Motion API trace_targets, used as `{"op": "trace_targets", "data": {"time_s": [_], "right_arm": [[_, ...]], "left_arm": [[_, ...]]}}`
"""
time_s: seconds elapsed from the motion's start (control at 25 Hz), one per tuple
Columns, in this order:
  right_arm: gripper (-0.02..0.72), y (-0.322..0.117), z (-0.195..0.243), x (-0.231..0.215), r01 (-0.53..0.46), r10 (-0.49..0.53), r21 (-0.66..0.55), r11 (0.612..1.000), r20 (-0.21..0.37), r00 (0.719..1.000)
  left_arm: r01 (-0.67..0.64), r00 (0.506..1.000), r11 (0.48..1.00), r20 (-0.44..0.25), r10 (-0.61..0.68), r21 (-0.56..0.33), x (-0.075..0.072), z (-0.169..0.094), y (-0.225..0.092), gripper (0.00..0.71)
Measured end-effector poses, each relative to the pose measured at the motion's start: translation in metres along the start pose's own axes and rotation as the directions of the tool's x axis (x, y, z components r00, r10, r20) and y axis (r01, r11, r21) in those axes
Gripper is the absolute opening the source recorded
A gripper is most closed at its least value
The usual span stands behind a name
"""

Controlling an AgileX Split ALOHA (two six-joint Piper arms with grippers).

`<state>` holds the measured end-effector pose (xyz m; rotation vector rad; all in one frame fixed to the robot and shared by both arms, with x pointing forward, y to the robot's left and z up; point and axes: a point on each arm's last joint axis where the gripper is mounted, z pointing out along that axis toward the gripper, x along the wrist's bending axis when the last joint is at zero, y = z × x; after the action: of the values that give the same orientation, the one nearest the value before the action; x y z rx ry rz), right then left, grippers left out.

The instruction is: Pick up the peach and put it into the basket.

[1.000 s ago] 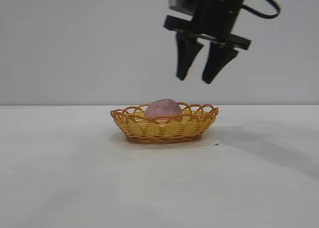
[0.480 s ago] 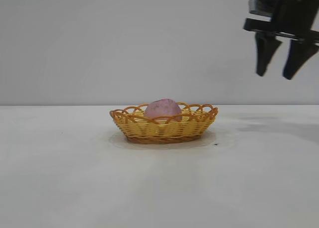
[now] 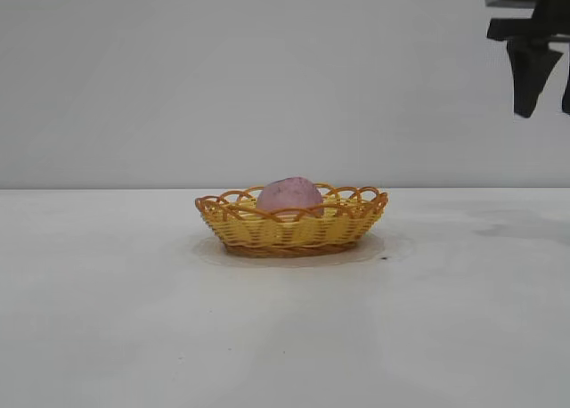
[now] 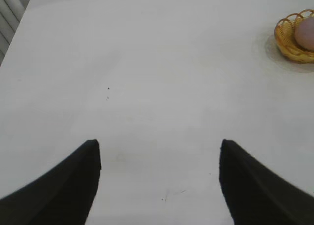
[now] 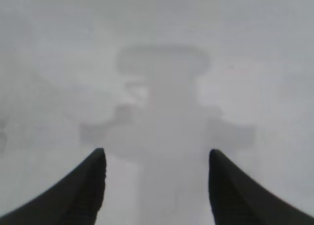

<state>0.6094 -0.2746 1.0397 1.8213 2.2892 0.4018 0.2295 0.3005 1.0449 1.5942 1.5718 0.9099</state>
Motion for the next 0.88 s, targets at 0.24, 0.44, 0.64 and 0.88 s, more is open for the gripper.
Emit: {"op": "trace_targets", "data": {"time_s": [0.24, 0.44, 0.64, 0.88], "right_arm": [[0.386, -0.048, -0.048, 0.012, 0.005, -0.004, -0.076, 0.997, 0.014, 1.0], [0.386, -0.089, -0.095, 0.022, 0.009, -0.003, -0.185, 0.983, 0.035, 0.999], [0.386, -0.138, -0.133, 0.034, 0.012, 0.003, -0.291, 0.957, 0.051, 0.999], [0.386, -0.195, -0.161, 0.045, 0.007, 0.022, -0.402, 0.915, 0.067, 0.998]], "left_arm": [[-0.009, 1.0, 1.0, 0.022, 0.009, -0.001, -0.002, 0.0, 0.0, 0.496], [-0.012, 1.0, 1.0, 0.024, 0.012, -0.001, -0.002, 0.0, 0.0, 0.496], [-0.013, 1.0, 1.0, 0.024, 0.013, -0.001, -0.002, 0.0, 0.0, 0.496], [-0.013, 1.0, 1.0, 0.024, 0.013, -0.001, -0.002, 0.0, 0.0, 0.496]]}}
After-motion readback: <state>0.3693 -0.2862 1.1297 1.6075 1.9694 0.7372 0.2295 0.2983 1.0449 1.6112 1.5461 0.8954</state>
